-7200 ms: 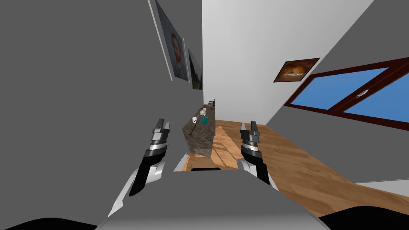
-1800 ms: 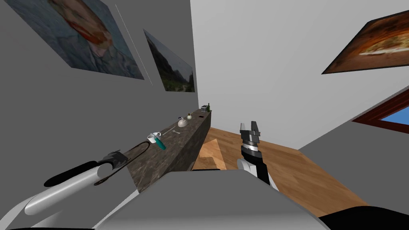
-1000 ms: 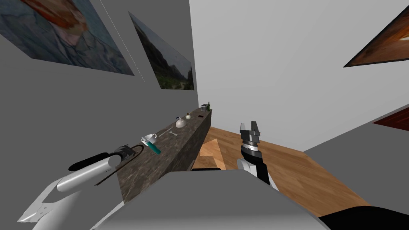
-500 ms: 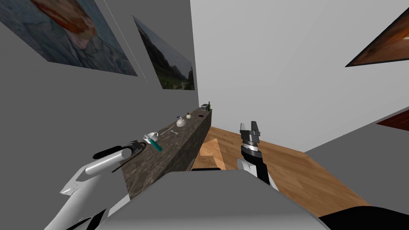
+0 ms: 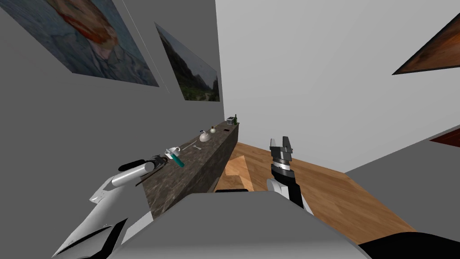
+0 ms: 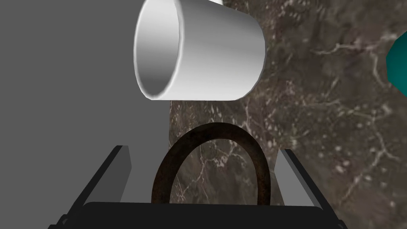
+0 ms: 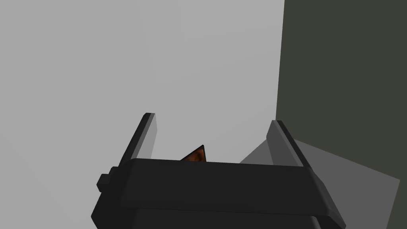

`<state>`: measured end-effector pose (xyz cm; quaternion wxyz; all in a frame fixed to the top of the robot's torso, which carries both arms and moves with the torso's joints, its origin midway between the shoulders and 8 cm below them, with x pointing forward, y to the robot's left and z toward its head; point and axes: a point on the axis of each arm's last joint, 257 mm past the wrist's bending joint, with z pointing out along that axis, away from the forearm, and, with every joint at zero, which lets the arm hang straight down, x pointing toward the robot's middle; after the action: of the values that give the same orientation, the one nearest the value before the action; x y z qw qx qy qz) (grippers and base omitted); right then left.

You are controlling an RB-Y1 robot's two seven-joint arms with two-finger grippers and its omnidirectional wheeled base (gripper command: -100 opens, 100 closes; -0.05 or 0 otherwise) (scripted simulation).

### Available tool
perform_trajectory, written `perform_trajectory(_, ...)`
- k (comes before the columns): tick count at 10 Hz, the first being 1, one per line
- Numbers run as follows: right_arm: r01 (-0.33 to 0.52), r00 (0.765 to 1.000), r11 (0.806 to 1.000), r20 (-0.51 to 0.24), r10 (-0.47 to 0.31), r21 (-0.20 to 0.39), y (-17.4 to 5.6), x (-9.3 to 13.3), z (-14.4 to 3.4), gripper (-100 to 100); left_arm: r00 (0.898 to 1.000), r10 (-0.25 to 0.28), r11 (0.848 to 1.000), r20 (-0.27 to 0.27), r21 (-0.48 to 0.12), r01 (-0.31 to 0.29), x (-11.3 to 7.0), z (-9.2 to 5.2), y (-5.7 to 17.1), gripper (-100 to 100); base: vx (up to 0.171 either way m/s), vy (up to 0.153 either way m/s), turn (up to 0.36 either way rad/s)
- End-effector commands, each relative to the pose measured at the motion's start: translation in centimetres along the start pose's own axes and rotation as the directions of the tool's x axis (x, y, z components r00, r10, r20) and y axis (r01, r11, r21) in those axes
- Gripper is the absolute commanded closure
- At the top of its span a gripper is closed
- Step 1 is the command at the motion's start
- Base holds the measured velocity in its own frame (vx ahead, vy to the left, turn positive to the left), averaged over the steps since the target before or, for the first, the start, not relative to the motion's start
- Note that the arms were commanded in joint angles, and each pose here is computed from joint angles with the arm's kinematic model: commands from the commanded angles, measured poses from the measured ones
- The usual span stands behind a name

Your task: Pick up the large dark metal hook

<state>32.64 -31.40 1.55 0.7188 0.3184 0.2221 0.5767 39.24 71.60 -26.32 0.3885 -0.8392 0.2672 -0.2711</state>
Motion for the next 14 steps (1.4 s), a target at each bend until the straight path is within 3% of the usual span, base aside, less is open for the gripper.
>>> perform_trajectory(1,0.0,1.0,1.0,0.0,0.0,0.0,0.0,0.0,0.0,0,1.0,0.009,1.0,-0.02,-0.001,-0.009,1.9,1.0,-0.1,-100,-0.052,-0.024,0.037)
perform_trajectory(3,0.0,1.0,1.0,0.0,0.0,0.0,0.0,0.0,0.0,0,1.0,-0.004,1.0,0.007,-0.028,0.004,0.5,1.4,1.1,-100,-0.012,-0.003,-0.006)
perform_trajectory(4,0.0,1.0,1.0,0.0,0.0,0.0,0.0,0.0,0.0,0,1.0,0.015,1.0,-0.019,0.011,-0.015,2.4,2.1,-1.3,-100,-0.028,-0.018,0.075)
perform_trajectory(6,0.0,1.0,1.0,0.0,0.0,0.0,0.0,0.0,0.0,0,1.0,0.006,1.0,0.004,-0.029,-0.006,1.7,2.8,0.5,-100,-0.038,-0.016,0.014)
perform_trajectory(7,0.0,1.0,1.0,0.0,0.0,0.0,0.0,0.0,0.0,0,0.999,0.028,0.999,-0.02,0.024,-0.027,3.3,3.1,-2.5,-100,-0.063,-0.016,0.051)
perform_trajectory(8,0.0,1.0,1.0,0.0,0.0,0.0,0.0,0.0,0.0,0,1.0,0.025,1.0,-0.01,-0.005,-0.025,3.5,3.8,-1.4,-100,-0.058,-0.019,0.045)
perform_trajectory(9,0.0,1.0,1.0,0.0,0.0,0.0,0.0,0.0,0.0,0,1.0,0.016,1.0,0.01,-0.023,-0.016,2.4,4.0,-0.5,-100,-0.022,-0.012,0.003)
perform_trajectory(10,0.0,1.0,1.0,0.0,0.0,0.0,0.0,0.0,0.0,0,0.999,0.038,0.999,-0.012,0.037,-0.037,4.0,4.0,-3.9,-100,-0.049,-0.016,0.06)
perform_trajectory(11,0.0,1.0,1.0,0.0,0.0,0.0,0.0,0.0,0.0,0,0.999,0.049,0.998,-0.019,0.028,-0.048,4.9,4.3,-3.6,-100,-0.048,-0.021,0.038)
perform_trajectory(14,0.0,1.0,1.0,0.0,0.0,0.0,0.0,0.0,0.0,0,0.999,0.029,1.0,0.019,-0.004,-0.029,2.9,4.7,-2.2,-100,-0.007,-0.005,-0.001)
